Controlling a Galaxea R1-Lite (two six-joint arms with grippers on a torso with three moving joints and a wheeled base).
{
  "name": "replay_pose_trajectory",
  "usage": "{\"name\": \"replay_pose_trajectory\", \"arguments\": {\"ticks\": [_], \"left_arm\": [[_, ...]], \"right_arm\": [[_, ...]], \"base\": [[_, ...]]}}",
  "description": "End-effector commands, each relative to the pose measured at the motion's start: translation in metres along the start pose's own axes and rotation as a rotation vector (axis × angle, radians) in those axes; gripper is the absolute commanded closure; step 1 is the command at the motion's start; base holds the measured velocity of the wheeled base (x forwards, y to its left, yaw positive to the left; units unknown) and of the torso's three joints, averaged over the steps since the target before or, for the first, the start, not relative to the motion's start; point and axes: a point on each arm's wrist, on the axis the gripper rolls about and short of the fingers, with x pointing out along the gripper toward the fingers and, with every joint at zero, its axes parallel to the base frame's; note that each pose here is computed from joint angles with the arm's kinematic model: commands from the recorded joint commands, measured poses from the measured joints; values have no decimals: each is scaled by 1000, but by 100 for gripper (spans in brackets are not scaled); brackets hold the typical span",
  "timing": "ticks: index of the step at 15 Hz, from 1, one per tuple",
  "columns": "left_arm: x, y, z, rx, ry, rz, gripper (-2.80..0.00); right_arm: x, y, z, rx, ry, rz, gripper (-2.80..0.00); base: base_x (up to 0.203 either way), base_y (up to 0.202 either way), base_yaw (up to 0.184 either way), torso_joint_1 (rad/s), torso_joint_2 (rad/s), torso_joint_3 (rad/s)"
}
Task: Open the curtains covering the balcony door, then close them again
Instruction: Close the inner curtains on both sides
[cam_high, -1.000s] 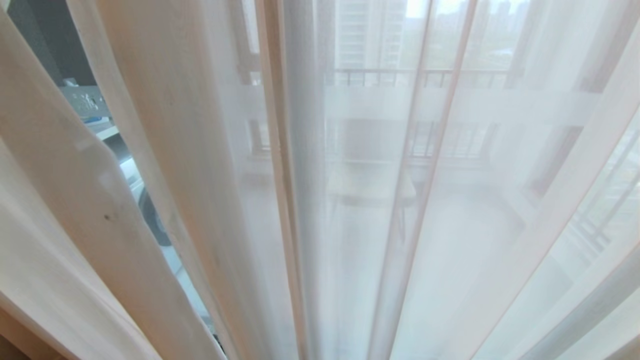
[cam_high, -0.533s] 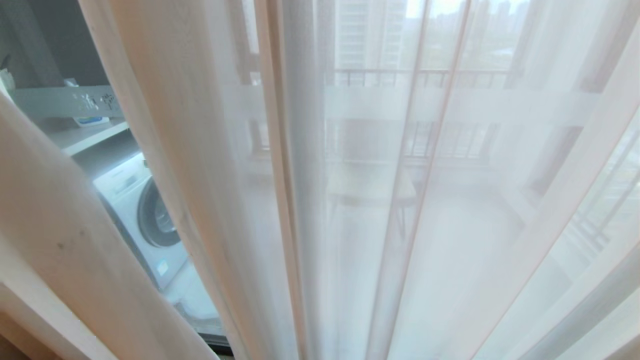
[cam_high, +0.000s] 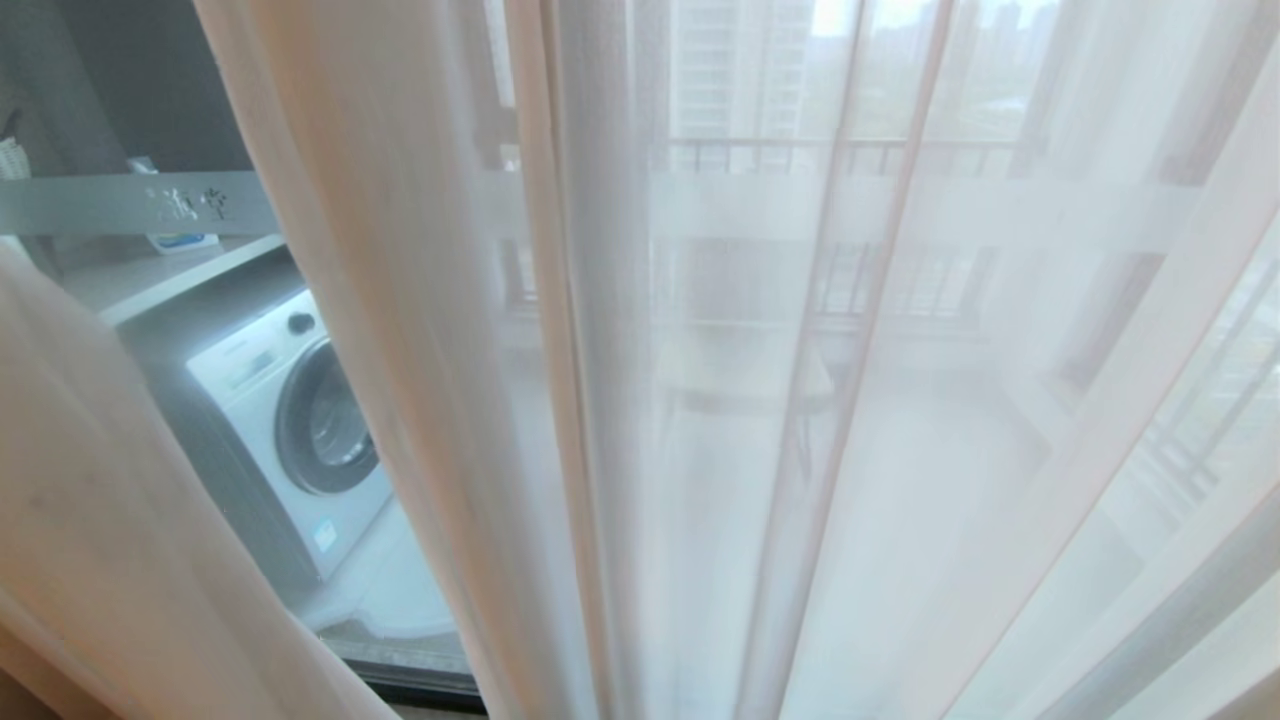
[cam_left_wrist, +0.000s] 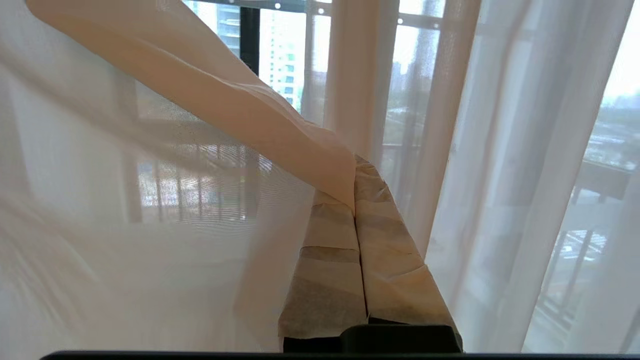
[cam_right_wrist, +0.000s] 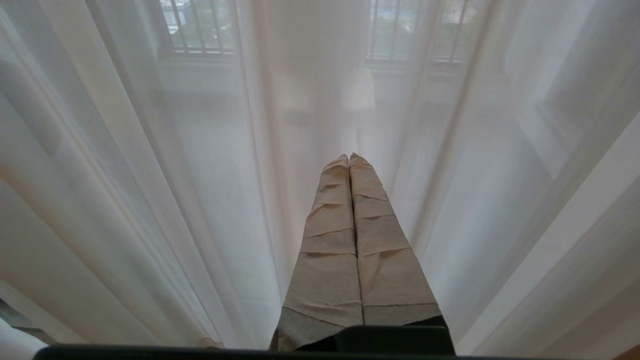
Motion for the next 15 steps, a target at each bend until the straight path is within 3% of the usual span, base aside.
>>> {"name": "replay_pose_trajectory", "arguments": {"ticks": [1, 9, 15], "left_arm": [[5, 0, 0, -1, 8, -34, 0], [44, -4, 4, -9, 39, -231, 0], [105, -30, 5, -32, 26, -408, 0]], "right_arm": [[0, 0, 0, 0, -1, 0, 0], [0, 0, 0, 0, -1, -2, 0], [0, 0, 0, 0, -1, -1, 0]], "base": [[0, 0, 0, 0, 0, 0], [0, 0, 0, 0, 0, 0], [0, 0, 0, 0, 0, 0]]}}
